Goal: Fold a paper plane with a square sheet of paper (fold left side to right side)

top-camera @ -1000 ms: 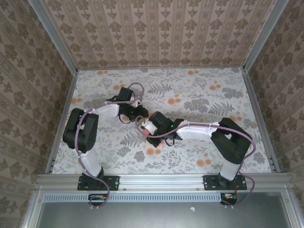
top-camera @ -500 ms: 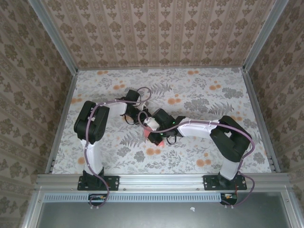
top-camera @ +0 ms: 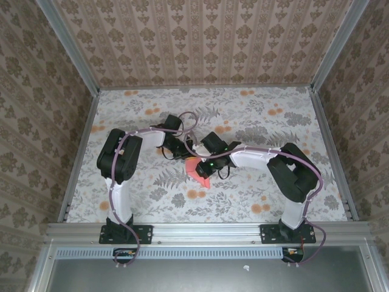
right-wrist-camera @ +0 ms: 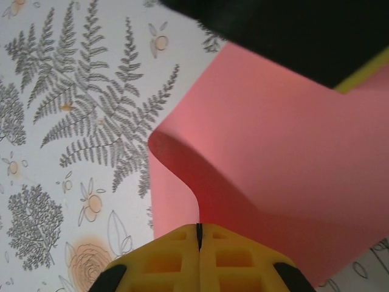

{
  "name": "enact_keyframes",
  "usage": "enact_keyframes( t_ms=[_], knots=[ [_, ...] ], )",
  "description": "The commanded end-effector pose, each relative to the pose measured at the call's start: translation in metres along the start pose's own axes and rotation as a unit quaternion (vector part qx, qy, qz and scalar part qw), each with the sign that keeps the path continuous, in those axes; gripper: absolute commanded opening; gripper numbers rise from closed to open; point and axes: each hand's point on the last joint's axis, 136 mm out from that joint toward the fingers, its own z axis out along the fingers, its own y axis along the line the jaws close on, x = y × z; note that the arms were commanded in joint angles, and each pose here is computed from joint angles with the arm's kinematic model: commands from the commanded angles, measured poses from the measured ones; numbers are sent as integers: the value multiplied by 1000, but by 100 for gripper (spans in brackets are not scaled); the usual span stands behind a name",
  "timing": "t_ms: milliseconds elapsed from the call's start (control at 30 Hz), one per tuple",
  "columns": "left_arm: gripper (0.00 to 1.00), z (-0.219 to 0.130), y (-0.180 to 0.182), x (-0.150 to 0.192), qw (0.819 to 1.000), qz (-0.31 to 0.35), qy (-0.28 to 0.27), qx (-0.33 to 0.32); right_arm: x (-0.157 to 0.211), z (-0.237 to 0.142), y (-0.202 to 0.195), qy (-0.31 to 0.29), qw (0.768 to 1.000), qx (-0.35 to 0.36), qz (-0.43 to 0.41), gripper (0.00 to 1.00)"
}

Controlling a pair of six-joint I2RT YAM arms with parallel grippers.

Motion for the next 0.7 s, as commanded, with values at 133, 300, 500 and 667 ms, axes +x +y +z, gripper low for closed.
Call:
enact_keyframes(
  t_ms=[133,300,500,667],
  knots=[
    [9,10,10,8,1000,0,21,-23,-2,2,-22,10,999,34,42,0],
    [9,11,11,9,999,0,22,-24,-5,2,-29,12,998,48,47,0],
    [9,11,10,9,999,-1,22,-23,-6,2,-31,12,998,52,45,0],
    [9,10,10,8,1000,0,20,-23,-3,1,-30,11,998,50,44,0]
  ],
)
